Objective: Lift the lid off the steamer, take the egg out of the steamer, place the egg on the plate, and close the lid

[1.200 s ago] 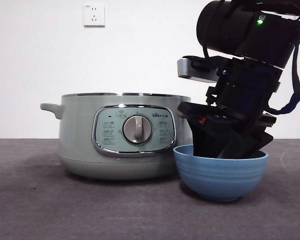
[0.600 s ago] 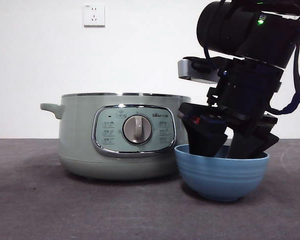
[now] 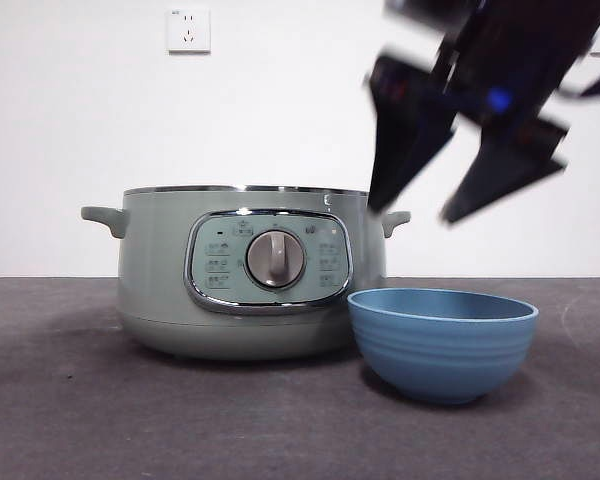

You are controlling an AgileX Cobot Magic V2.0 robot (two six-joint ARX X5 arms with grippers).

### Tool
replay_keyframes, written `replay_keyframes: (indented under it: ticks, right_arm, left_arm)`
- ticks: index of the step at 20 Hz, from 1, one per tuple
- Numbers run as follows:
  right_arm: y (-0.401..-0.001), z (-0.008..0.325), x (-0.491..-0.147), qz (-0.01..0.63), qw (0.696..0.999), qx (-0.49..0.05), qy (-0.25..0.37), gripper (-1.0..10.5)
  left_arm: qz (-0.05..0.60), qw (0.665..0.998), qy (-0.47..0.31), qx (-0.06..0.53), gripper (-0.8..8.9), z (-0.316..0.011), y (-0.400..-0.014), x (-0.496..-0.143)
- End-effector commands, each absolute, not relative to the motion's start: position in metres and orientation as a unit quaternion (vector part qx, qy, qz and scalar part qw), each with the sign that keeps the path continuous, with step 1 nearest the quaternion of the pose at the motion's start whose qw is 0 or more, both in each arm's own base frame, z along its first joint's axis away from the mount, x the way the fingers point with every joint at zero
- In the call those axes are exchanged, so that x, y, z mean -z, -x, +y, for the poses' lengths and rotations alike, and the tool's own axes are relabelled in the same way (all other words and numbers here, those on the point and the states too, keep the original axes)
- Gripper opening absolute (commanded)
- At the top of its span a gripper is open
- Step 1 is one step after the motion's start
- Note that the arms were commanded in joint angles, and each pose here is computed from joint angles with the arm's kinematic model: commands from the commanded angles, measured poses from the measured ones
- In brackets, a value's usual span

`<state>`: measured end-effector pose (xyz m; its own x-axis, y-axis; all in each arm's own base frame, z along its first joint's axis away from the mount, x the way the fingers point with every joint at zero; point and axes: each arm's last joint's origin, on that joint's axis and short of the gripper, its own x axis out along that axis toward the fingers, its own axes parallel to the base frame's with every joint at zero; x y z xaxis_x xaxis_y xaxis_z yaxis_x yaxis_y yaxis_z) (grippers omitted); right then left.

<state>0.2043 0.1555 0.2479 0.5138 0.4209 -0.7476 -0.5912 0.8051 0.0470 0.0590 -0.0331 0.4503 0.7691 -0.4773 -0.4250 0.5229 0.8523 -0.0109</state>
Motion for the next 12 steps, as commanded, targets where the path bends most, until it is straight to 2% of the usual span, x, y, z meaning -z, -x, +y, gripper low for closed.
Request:
replay_keyframes:
  ticks: [1,5,7,12]
  right_arm:
    - [-0.189,0.144,-0.271,0.364,0.878,-0.296,0.091,4.1]
    - [-0.150,0.115,-0.310,0.297,0.903,-0.304,0.066,4.1]
    - [-0.131,0.100,-0.326,0.259,0.915,-0.307,0.044,4.1]
    - [-0.094,0.072,-0.345,0.199,0.930,-0.309,-0.002,4.1]
  left_arm:
    - [0.163,0.946,-0.048,0.278,-0.08,-0.039,-0.070,-0.463]
    - [0.148,0.947,-0.045,0.282,-0.08,-0.057,-0.102,-0.466]
    - [0.143,0.940,-0.053,0.306,-0.08,-0.070,-0.122,-0.462]
    - [0.161,0.930,-0.059,0.324,-0.08,-0.108,-0.178,-0.420]
